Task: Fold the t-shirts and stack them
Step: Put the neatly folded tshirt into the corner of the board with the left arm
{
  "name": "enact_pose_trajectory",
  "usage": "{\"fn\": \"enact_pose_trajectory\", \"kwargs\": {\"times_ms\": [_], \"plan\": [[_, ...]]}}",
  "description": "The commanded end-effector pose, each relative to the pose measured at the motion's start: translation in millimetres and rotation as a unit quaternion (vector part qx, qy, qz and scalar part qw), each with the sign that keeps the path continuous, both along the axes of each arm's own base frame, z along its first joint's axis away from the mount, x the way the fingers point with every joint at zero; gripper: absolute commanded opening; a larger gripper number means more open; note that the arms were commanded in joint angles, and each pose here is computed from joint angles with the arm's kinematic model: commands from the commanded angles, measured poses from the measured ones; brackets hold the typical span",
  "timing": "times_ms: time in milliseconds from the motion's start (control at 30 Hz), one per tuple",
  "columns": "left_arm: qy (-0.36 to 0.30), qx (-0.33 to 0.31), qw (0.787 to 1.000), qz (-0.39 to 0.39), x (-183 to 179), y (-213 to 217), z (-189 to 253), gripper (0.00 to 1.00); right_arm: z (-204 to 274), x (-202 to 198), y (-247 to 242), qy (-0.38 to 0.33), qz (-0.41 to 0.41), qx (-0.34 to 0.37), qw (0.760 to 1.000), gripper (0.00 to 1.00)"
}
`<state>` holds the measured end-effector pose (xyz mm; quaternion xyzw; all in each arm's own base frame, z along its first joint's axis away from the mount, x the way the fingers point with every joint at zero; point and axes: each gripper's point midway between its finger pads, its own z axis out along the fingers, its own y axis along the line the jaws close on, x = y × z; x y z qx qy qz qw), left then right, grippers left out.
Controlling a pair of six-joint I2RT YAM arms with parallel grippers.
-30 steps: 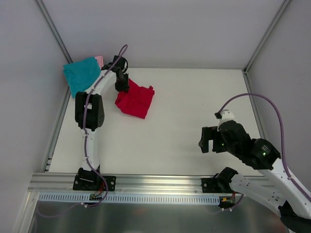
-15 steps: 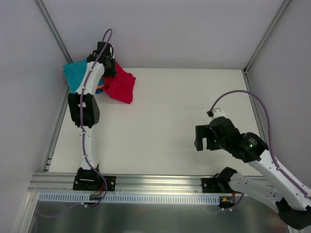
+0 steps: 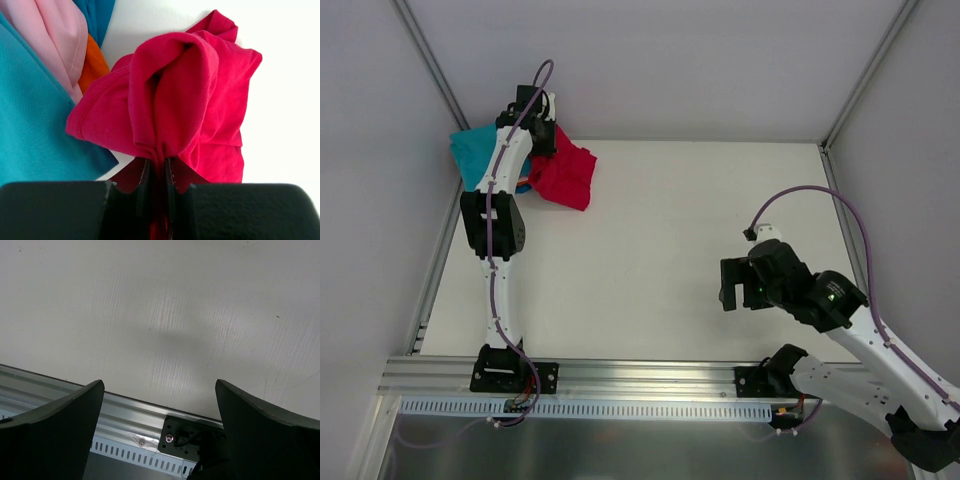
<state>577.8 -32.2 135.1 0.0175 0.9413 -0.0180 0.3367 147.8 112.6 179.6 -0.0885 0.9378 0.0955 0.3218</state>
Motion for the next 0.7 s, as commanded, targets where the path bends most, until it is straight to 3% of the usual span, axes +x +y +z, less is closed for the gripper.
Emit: {"fn": "enact_pose_trajectory", "kwargs": {"times_ms": [0, 467, 667], "plan": [[-0.069, -0.002, 0.997, -0.030, 18, 0, 45, 0.00, -4, -3, -2, 0.016, -0.003, -0.005, 1.000, 0.99], [-0.181, 0.018, 0.983, -0.018, 26, 23, 120, 0.00, -24, -3, 2, 0.052, -0.003, -0.025, 0.998, 1.00], [-0.214, 0.028, 0.976, 0.004, 24, 52, 150, 0.00, -28, -6, -3, 0.060, -0.006, -0.034, 0.998, 1.00]]}}
